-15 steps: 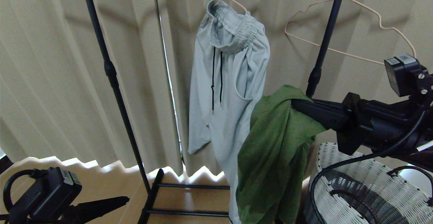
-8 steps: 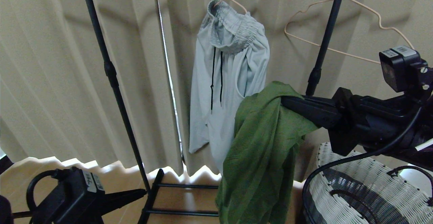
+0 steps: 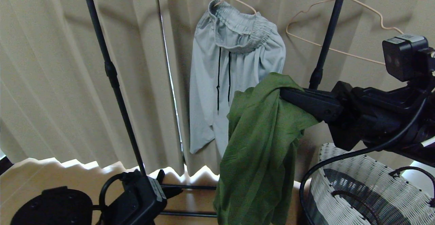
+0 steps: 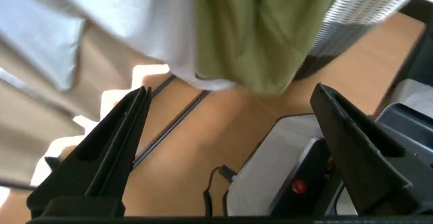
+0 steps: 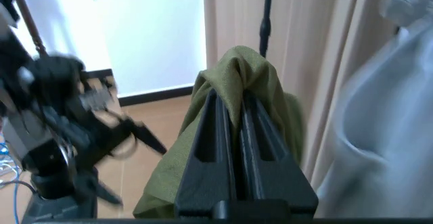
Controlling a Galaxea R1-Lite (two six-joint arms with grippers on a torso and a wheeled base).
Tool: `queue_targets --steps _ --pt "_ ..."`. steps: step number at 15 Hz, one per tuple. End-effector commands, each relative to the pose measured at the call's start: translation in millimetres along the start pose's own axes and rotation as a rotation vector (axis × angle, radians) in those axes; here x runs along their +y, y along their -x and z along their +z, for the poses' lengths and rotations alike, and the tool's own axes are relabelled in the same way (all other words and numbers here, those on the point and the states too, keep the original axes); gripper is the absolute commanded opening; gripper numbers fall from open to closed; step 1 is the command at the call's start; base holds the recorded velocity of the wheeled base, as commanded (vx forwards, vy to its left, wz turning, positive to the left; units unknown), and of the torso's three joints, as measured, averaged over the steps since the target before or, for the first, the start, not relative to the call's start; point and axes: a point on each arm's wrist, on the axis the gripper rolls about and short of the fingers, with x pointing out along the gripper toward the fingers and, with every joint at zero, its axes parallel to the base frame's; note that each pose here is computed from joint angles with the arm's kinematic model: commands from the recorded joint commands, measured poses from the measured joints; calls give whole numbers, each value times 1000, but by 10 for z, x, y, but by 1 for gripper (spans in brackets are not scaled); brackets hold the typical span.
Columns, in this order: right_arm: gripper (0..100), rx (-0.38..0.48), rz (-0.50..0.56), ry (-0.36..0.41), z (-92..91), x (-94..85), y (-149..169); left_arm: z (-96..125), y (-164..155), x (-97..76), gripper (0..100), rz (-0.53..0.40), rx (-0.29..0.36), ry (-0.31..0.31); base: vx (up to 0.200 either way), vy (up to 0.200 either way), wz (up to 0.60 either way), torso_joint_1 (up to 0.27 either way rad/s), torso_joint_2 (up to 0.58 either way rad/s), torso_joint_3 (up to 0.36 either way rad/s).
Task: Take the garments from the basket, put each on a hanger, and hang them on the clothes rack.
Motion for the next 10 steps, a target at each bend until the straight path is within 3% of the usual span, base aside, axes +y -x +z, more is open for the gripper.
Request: queue_targets --steps 1,8,10 --pt "0 0 2 0 0 -1 -9 -51 -267 -147 100 -61 36 -29 0 0 0 0 0 0" --pt "0 -6 5 6 19 16 -1 26 -631 -193 100 -59 -32 -53 0 0 0 0 0 0" --pt "0 -7 19 4 21 49 -15 21 -760 -183 100 -22 -26 -44 0 0 0 0 0 0"
